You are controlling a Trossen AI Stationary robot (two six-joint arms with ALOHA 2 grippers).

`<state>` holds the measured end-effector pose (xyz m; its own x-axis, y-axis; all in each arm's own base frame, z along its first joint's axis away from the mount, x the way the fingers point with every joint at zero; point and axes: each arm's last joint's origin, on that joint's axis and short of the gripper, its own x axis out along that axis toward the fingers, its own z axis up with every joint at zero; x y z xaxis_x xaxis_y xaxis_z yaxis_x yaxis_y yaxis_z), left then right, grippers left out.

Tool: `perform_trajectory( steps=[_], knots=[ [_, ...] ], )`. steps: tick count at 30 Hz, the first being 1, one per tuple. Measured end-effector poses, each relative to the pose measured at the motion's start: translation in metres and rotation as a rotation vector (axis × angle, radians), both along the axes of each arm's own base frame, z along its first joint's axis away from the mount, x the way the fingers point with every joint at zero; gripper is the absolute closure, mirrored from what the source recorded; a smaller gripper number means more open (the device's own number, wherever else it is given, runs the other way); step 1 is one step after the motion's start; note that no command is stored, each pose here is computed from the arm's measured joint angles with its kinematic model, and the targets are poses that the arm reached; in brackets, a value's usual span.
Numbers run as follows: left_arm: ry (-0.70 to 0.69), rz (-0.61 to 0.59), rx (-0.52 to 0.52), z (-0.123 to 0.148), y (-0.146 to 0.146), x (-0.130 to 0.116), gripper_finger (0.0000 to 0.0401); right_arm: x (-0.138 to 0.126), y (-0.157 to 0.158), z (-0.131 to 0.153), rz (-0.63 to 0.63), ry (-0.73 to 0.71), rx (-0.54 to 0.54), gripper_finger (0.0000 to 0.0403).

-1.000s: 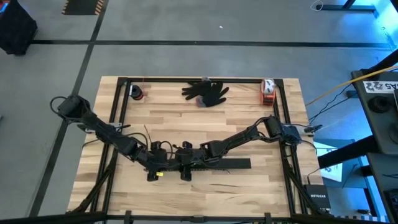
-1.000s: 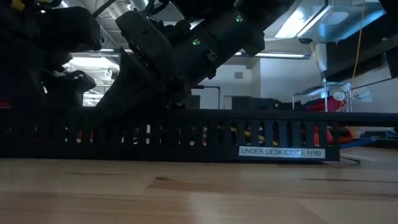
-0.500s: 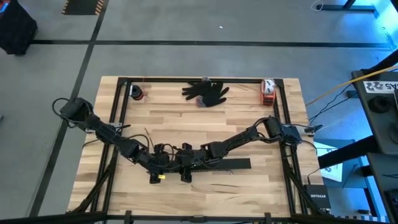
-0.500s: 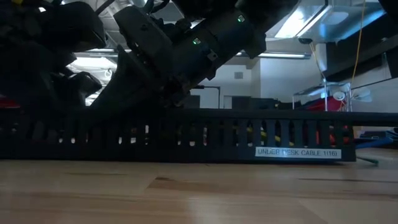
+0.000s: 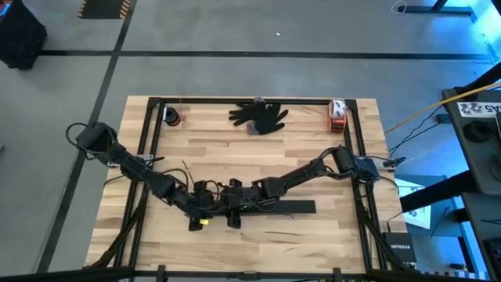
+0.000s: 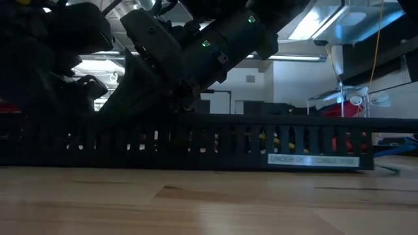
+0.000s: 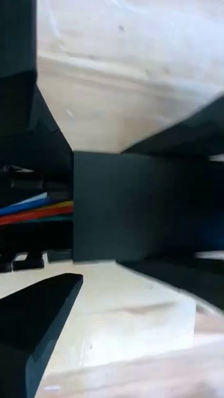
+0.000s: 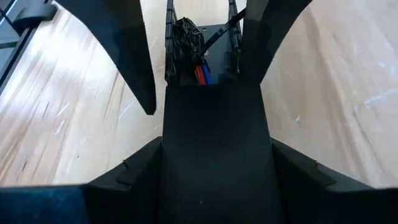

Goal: Ziptie cables
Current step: Close the black cable duct

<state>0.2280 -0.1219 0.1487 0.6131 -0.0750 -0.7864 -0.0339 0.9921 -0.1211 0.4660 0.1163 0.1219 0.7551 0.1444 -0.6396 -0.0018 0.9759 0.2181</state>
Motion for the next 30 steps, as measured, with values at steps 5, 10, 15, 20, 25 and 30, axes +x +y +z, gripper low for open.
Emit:
perform_trajectory(
  steps=[5,10,15,20,25,30],
  knots=[
    [0.015,0.01,0.005,0.012,0.004,-0.006,0.0136,0.0,0.0,0.0,-0.005,0.001,0.005,0.0173],
    [0.032,0.007,0.011,0.014,0.005,-0.008,0.0136,0.0,-0.001,0.0,-0.012,0.001,0.001,0.0173],
    [0.039,0.033,-0.01,0.017,0.006,-0.011,0.0136,0.0,0.0,0.0,-0.018,0.001,-0.003,0.0173],
    [0.023,0.037,0.003,0.03,0.009,-0.015,0.0136,0.0,0.0,0.0,-0.018,0.002,-0.002,0.0173],
    [0.046,0.045,0.036,0.032,0.014,-0.021,0.0136,0.0,0.0,0.0,-0.019,0.002,-0.002,0.0173],
    [0.051,0.037,0.019,0.032,0.013,-0.021,0.0136,0.0,0.0,0.0,-0.018,0.002,-0.002,0.0173]
  ],
)
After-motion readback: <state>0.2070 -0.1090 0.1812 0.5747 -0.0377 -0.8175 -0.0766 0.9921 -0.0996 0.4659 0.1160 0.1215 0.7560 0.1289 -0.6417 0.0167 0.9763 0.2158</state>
